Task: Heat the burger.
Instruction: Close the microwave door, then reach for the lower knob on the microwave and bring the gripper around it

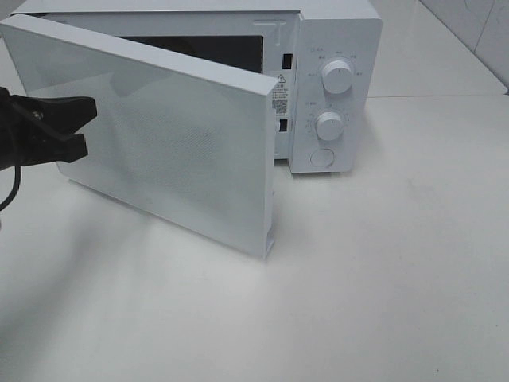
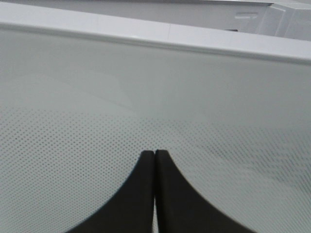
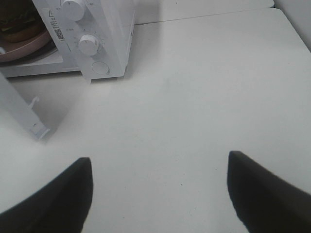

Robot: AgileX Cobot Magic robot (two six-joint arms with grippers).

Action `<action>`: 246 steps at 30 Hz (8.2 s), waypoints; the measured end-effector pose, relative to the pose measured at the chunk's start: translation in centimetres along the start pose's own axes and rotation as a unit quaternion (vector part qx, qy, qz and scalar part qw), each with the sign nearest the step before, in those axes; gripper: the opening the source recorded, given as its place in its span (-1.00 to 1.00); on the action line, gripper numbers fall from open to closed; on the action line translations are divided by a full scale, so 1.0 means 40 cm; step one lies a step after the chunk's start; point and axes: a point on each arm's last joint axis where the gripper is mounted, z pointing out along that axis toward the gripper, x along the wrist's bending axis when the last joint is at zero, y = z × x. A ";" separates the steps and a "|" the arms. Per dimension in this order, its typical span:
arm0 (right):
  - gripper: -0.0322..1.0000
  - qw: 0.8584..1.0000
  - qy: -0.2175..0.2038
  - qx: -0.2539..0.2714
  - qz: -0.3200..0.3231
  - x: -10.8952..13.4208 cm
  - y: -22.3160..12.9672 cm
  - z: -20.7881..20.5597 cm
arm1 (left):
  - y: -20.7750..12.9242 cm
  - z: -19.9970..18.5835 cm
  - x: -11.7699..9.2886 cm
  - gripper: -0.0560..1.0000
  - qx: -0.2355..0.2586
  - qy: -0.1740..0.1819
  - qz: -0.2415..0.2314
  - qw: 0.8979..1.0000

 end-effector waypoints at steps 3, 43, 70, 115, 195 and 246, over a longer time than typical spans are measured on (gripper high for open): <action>0.48 1.000 0.000 0.000 0.000 0.000 0.000 0.000 | 0.005 0.026 -0.006 -0.89 0.004 0.002 -0.004 1.000; 0.48 1.000 0.000 0.000 0.000 0.000 0.000 0.000 | 0.031 0.371 -0.156 -0.89 0.007 -0.039 -0.002 0.999; 0.48 1.000 0.000 0.000 0.000 0.000 0.000 0.000 | 0.044 0.336 -0.221 -0.88 0.135 -0.007 0.009 0.991; 0.48 1.000 0.000 0.000 0.000 0.000 0.000 0.000 | 0.203 -0.147 0.006 0.95 0.444 0.190 -0.133 0.866; 0.48 1.000 0.000 0.000 0.000 0.000 0.000 0.000 | 0.077 -0.694 -0.255 0.95 0.095 0.244 -0.045 0.964; 0.48 0.994 0.061 -0.086 -0.014 0.071 0.087 0.414 | 0.077 -0.694 -0.255 0.95 0.095 0.244 -0.045 0.964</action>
